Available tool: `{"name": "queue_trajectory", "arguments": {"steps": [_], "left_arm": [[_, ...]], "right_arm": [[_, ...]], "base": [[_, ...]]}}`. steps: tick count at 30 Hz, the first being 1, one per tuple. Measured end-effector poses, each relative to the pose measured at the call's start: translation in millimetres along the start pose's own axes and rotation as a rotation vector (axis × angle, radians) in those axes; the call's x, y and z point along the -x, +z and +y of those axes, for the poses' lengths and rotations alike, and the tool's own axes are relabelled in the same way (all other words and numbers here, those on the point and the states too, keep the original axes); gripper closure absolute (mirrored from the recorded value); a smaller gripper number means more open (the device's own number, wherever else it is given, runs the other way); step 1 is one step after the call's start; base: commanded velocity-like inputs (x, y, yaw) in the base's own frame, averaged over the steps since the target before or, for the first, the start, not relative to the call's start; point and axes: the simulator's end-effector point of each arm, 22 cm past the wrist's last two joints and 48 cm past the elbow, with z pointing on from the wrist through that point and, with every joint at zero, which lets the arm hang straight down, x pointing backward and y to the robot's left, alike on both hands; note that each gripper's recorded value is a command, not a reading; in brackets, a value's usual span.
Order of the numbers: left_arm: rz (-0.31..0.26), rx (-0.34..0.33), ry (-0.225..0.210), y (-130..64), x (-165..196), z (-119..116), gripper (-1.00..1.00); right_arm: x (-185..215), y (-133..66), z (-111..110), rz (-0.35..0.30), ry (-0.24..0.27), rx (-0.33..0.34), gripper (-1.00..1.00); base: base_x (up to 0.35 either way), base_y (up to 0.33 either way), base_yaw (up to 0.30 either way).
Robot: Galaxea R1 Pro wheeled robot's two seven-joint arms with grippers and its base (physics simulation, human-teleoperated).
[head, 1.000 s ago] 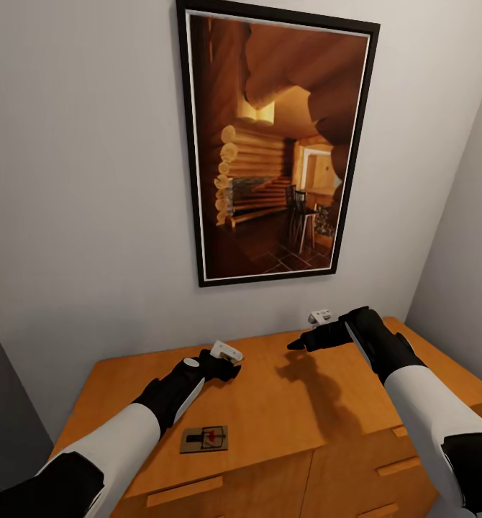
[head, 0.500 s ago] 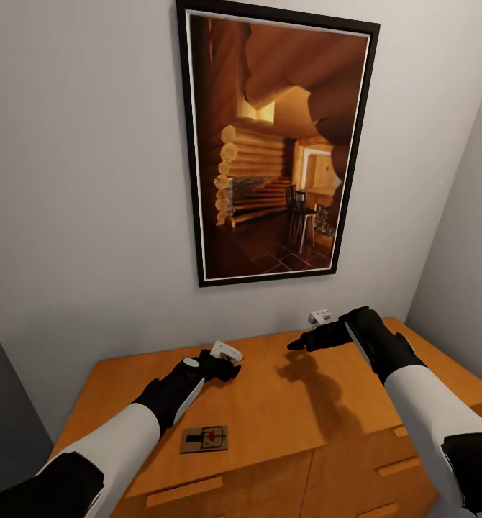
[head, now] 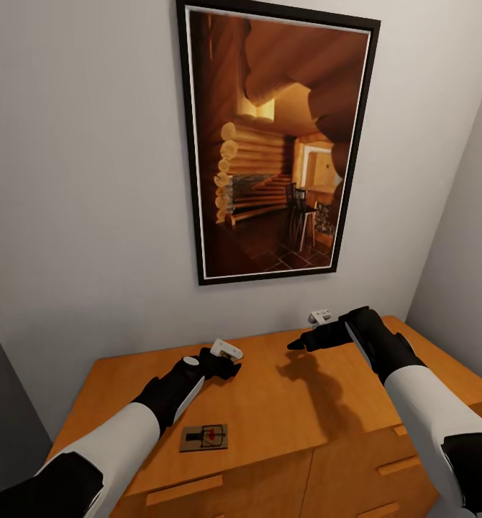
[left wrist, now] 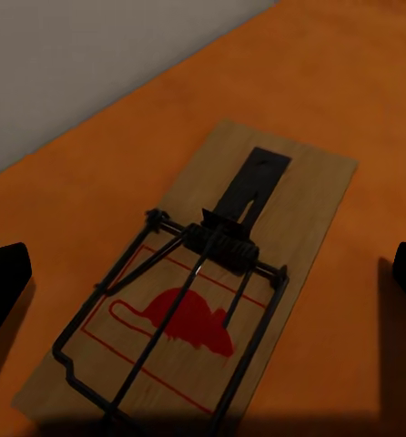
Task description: Take the four mousetraps from the cabinet in the bathroom and place them on the bathroom floor. Make sure all four end up on the same floor surface, and ensure that at least two of them are either under or directly next to the same bathroom sink.
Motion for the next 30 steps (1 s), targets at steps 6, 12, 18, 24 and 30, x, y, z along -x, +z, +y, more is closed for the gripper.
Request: {"name": "queue_trajectory", "arguments": {"steps": [6,12,18,24,30], "left_arm": [[0.001,0.001,0.002,-0.1,0.0,0.4,-1.0],[0.0,0.001,0.005,-0.1,0.2,0.3,-1.0],[0.001,0.001,0.003,-0.2,-0.1,1.0,-1.0],[0.003,0.005,0.001,-0.8,-0.8,4.0,-1.0],[0.004,0.005,0.001,-0.8,-0.7,3.9,-1.0]], "right_arm": [[0.1,0.0,0.1,0.0,0.0,0.0,-1.0],[0.1,0.0,0.2,0.0,0.0,0.0,-1.0],[0.0,0.0,0.1,0.0,0.0,0.0,-1.0],[0.1,0.0,0.1,0.0,0.0,0.0,-1.0],[0.1,0.0,0.2,0.0,0.0,0.0,-1.0]], "base": [[0.0,0.0,0.0],[0.0,0.0,0.0],[0.0,0.0,0.0],[0.0,0.0,0.0],[0.0,0.0,0.0]]}}
